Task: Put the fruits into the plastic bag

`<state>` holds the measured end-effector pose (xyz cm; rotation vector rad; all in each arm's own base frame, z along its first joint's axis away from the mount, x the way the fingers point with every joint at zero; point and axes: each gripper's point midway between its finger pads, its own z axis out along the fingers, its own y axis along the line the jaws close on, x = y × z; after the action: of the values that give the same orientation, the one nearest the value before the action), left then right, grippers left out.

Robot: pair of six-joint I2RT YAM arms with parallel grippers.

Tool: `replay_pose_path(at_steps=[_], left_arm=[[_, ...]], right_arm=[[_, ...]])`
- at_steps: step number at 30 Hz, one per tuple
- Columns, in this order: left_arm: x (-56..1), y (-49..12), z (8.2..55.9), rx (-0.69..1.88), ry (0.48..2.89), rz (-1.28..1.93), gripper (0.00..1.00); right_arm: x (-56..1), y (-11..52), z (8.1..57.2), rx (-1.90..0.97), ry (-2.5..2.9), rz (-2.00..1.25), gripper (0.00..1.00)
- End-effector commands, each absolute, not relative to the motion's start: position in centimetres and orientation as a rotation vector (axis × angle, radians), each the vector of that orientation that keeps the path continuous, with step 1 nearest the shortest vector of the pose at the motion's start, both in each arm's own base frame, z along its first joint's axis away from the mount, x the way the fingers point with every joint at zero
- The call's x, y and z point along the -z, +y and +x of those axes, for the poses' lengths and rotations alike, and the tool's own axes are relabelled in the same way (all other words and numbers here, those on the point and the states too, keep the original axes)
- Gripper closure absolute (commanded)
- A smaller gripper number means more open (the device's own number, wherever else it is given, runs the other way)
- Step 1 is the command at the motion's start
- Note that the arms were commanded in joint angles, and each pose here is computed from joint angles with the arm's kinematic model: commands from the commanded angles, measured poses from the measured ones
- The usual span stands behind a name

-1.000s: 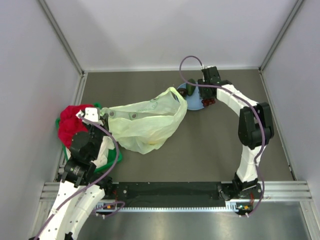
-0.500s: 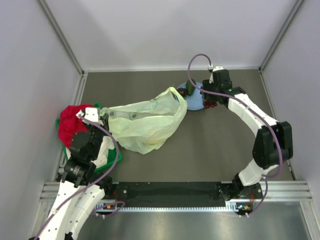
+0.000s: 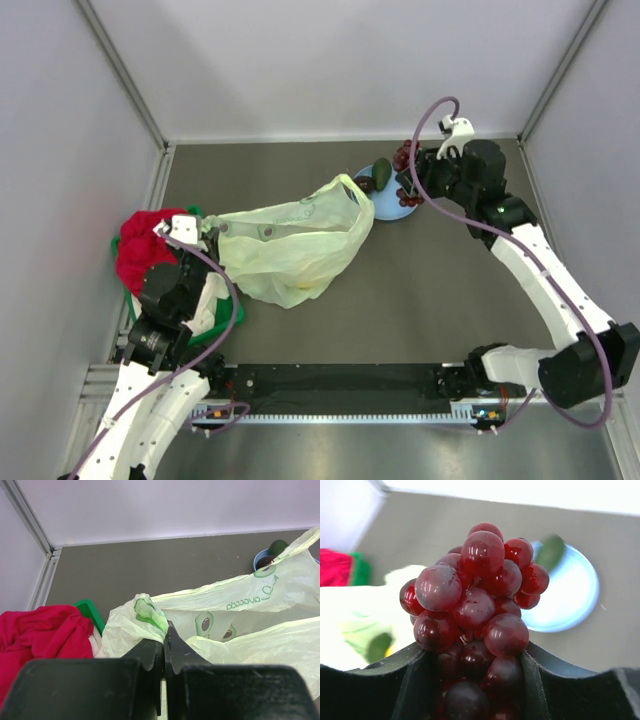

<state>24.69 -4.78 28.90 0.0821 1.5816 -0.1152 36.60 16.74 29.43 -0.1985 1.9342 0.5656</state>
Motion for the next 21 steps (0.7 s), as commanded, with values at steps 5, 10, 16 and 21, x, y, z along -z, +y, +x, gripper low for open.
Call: replay_pose_path(at_steps=[5,10,16,21], left_arm=[[-30.2,-4.9,24.9,0.13,1.535,0.07,1.0],[-30.2,-4.8,24.8,0.127,1.533,0.066,1.0],[-30.1,-4.8,24.9,0.128,1.539,0.069,1.0],[-30.1,-4.7,24.9,0.121,1.539,0.065,1.0]], right_arm=[[-38.8,23.5,31.2,-0.766,1.596,-0.47,0.8],[-39.8,26.8,28.2,-0.873,1.521,-0.601,0.8],[-38.9,30.9,25.6,-0.889,1.488,-0.763,0.8],[-38.3,33.1,24.8,-0.964,1.485,-0.828,0.8]])
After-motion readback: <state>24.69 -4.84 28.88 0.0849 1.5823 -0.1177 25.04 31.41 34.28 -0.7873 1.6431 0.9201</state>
